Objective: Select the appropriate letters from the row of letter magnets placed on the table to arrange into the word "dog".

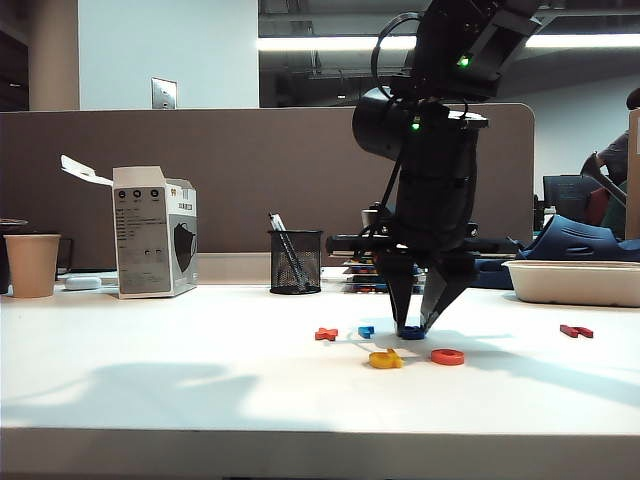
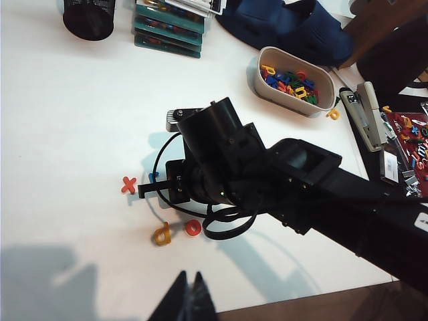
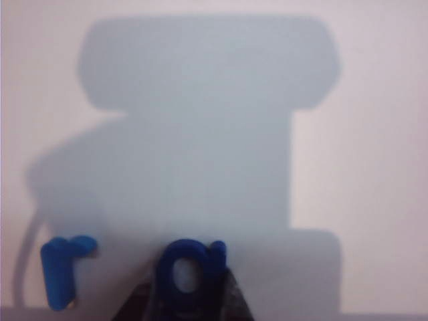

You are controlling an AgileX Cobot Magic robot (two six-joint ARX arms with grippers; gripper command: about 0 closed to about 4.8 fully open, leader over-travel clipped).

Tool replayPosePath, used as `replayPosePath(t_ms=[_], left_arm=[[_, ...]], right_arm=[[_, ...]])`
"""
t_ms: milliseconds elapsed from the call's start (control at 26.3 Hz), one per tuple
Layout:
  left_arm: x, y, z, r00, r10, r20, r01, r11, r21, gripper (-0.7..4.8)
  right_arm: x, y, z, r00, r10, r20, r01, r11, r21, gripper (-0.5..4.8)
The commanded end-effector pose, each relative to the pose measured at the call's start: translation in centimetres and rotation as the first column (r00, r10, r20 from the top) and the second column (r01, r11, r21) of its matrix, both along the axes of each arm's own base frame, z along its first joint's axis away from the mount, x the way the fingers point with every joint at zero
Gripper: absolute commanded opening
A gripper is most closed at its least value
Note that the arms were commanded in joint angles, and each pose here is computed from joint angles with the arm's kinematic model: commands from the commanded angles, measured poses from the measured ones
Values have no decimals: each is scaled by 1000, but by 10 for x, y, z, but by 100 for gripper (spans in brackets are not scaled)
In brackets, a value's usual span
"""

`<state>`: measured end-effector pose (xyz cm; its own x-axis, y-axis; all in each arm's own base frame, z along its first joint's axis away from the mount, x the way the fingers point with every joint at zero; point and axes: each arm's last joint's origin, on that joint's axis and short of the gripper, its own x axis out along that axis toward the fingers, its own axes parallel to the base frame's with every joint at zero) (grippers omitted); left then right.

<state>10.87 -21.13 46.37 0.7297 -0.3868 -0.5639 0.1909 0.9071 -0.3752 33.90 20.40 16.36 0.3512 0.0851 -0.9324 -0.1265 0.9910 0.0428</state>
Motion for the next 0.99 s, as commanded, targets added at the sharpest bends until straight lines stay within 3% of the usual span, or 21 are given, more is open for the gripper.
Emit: replayPosePath(t_ms=[38,571,990], left_arm=[[0,1,2,1000,9,6,-9,1000,-11,-5],[0,1,2,1000,9,6,-9,1000,-11,-5],[0,1,2,1000,9,6,-9,1000,-11,-5]], right_arm=[[-11,-4,-21,989,5,-146,-10,999,-39,43],[-11,-5,-19,989,1,-147,-8,999,-46,44],[-2,-7,16,990,-37,-137,18,990,-138,44]])
